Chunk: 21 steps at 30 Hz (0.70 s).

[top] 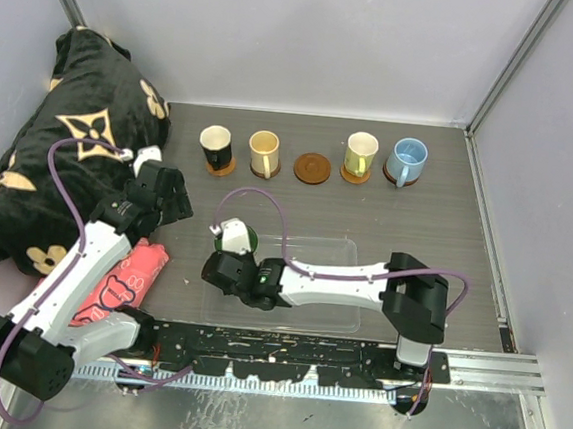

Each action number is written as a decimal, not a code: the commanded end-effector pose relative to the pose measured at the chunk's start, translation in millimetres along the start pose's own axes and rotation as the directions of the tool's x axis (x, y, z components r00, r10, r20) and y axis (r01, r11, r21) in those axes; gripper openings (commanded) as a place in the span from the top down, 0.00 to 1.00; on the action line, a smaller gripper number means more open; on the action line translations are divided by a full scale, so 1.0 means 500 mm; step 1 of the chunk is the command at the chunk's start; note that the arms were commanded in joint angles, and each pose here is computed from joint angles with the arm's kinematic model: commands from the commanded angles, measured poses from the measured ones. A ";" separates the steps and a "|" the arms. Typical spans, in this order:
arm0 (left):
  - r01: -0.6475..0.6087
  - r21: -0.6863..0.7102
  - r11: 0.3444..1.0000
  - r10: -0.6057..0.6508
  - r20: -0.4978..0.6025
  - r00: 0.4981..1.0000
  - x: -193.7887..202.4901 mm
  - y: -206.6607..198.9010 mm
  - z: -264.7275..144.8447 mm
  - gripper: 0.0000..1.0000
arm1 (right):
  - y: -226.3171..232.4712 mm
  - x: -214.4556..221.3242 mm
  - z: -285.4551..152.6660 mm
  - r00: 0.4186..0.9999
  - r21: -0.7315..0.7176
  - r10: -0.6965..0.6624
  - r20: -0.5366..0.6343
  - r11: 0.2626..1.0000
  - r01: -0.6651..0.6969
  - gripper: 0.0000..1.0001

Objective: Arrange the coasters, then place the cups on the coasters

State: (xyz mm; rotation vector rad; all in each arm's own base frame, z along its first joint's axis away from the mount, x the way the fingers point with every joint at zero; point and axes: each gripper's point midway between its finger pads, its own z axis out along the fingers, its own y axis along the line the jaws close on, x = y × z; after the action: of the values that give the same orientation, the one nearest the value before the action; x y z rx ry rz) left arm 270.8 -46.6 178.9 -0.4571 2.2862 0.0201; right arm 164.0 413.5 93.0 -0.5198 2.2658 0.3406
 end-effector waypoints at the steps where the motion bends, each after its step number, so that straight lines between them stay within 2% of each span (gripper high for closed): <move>1: 0.014 0.034 0.999 -0.016 0.044 0.999 -0.022 -0.010 -0.008 0.30 | 0.002 -0.040 -0.004 0.997 0.022 0.070 0.021 0.997 -0.071 0.58; 5: 0.014 0.043 0.999 -0.016 0.040 0.999 -0.022 -0.014 -0.007 0.30 | -0.013 -0.040 -0.003 0.997 0.064 0.080 0.020 0.995 -0.081 0.65; 15: 0.016 0.050 0.999 -0.018 0.036 0.999 -0.020 -0.018 -0.004 0.30 | -0.082 -0.008 -0.015 0.996 0.115 0.086 -0.010 0.990 -0.084 0.65; 21: 0.018 0.051 0.999 -0.020 0.041 0.999 -0.022 -0.018 -0.005 0.30 | -0.106 -0.005 -0.026 0.996 0.094 0.088 -0.011 0.992 -0.087 0.63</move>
State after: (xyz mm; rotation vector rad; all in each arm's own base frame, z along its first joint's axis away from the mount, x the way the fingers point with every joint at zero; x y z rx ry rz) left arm 270.8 -50.6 179.3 -0.4500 2.2910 -0.0078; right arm 175.6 367.3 72.3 -0.4255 2.3604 0.2101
